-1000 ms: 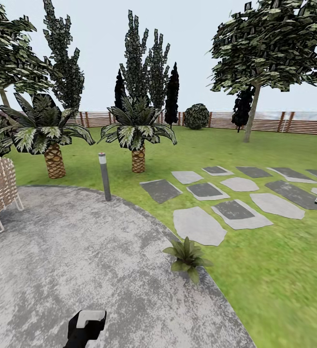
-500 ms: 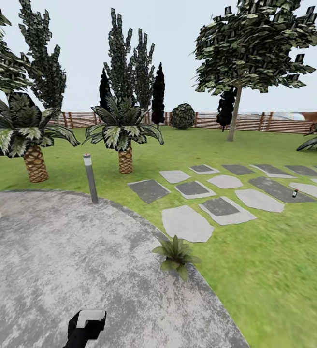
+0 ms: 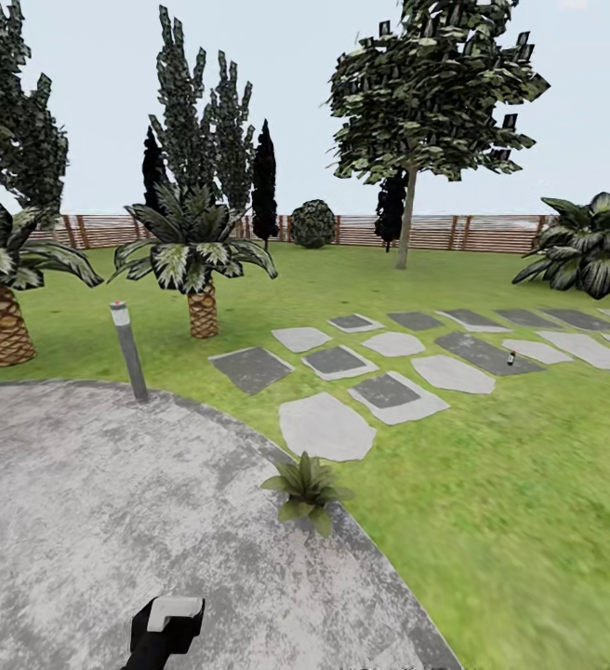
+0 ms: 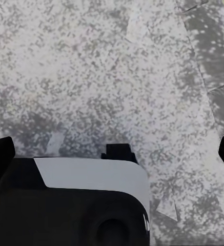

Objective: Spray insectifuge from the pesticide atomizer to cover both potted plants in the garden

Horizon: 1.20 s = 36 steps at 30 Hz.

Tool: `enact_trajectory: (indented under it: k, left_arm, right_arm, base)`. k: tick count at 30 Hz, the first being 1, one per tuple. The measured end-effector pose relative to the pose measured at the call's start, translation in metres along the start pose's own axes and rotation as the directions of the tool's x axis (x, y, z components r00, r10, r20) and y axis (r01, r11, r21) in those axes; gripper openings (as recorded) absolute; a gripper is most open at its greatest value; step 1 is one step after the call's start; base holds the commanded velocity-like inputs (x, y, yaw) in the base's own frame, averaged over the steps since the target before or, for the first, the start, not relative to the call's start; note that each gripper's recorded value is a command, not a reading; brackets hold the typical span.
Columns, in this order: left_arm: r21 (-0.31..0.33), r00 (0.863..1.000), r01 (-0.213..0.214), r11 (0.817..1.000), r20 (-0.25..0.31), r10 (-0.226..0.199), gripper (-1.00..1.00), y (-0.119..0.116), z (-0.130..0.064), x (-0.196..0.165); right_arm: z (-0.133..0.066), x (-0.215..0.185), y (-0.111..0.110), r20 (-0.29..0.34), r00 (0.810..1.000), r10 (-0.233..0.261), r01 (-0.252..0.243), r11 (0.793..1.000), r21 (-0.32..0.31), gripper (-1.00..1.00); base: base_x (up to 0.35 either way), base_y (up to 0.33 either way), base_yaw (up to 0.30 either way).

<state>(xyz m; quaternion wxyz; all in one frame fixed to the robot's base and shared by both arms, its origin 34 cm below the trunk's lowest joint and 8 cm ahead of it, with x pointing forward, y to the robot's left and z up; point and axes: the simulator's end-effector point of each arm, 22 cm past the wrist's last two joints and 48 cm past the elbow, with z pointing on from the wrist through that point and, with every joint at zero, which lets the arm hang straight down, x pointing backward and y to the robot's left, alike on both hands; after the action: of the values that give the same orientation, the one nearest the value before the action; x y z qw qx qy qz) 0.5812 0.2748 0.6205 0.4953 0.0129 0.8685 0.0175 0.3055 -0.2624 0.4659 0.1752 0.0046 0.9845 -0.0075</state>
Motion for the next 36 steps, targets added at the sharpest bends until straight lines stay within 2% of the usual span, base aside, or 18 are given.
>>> enact_trajectory:
  k: [36]
  left_arm:
    - [-0.001, 1.000, -0.001, 1.000, 0.000, 0.001, 1.00, 0.0002, 0.0001, -0.0004]
  right_arm:
    - [0.0000, 0.0006, -0.0001, -0.001, 1.000, 0.000, 0.000, 1.000, 0.000, 1.00]
  base:
    - [0.000, -0.012, -0.267]
